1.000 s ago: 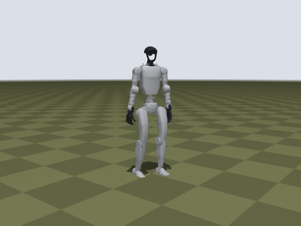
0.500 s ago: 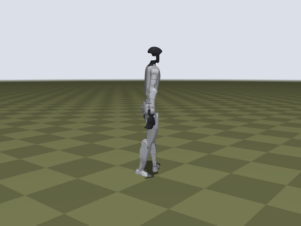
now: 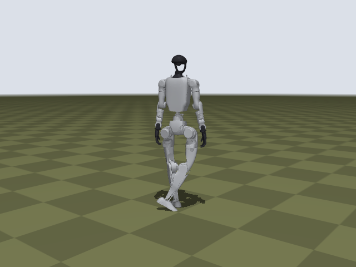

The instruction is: In place motions

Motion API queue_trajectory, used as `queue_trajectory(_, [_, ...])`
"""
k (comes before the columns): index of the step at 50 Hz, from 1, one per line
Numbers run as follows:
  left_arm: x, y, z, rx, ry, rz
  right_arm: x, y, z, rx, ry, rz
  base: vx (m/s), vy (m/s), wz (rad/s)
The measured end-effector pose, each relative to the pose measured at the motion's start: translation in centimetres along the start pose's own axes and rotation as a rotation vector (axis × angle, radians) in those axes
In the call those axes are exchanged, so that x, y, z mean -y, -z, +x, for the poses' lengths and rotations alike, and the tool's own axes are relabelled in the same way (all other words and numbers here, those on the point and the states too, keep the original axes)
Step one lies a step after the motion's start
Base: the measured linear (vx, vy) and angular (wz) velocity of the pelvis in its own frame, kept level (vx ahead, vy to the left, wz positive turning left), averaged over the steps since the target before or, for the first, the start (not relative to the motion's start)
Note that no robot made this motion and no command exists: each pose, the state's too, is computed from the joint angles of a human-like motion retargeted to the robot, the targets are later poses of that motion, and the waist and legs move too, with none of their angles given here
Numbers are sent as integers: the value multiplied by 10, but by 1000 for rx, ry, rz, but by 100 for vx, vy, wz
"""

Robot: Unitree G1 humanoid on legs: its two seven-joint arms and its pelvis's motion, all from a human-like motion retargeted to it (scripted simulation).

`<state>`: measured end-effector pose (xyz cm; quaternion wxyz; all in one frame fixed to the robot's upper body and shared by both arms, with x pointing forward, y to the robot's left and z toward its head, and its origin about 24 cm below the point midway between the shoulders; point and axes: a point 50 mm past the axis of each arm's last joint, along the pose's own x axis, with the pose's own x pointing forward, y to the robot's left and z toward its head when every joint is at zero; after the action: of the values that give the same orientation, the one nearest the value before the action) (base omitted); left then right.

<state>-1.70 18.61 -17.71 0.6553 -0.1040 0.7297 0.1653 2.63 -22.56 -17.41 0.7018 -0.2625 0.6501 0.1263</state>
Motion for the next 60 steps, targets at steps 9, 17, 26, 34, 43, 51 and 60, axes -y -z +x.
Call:
queue_trajectory(9, [0, -32, -3, 88, 2, 101, -18, 4, -1, -27, -71, -21, 22, -7, 184])
queue_trajectory(17, [9, -62, -8, 194, 21, 142, -26, 17, -2, -88, -54, -111, 16, -14, 148])
queue_trajectory(26, [-3, -60, -8, 155, -9, 231, -34, 18, -3, -107, -102, -56, 14, -15, 114])
queue_trajectory(34, [8, -26, -2, 65, 40, 146, -24, 11, -2, -87, -90, -102, 9, -8, 62])
queue_trajectory(43, [-1, -6, -1, -10, 37, 301, -35, 3, -2, -68, -160, -32, 0, -9, 24])
queue_trajectory(51, [3, -6, -1, -8, 53, 214, -34, 1, -1, -51, -155, -130, -6, -8, 16])
queue_trajectory(60, [7, -29, -2, 72, 44, 225, -38, 14, -3, -107, -158, -63, -3, -5, -6])
